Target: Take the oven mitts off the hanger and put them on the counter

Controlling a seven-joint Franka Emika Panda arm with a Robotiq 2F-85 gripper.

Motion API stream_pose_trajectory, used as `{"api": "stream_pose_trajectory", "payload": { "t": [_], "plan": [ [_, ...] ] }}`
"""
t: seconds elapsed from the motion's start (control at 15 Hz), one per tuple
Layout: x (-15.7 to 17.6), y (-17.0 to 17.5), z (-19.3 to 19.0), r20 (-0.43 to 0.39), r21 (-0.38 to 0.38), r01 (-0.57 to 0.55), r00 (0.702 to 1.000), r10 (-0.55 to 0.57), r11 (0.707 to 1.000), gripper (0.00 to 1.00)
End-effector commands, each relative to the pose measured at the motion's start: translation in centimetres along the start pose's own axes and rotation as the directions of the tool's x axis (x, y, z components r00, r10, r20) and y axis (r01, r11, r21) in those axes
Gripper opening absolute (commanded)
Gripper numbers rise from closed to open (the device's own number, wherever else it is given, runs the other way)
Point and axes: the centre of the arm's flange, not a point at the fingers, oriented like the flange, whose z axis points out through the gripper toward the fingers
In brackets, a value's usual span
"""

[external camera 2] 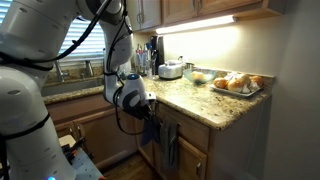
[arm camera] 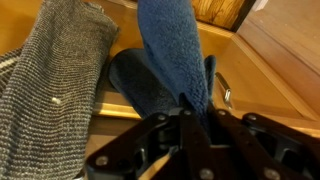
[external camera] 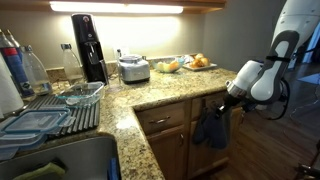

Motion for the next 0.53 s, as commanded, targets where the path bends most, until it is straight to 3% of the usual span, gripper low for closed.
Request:
{"api": "stream_pose_trajectory", "payload": {
  "t": [0.0, 0.47],
  "plan": [
    [0.2, 0.0, -5.6, 0.017, 0.008, 0.018, 1.0, -0.018, 1.0, 0.08],
    [3.2, -1.1, -11.4, 0.005, -0.027, 0.066, 0.998, -0.066, 0.997, 0.08]
  ]
}}
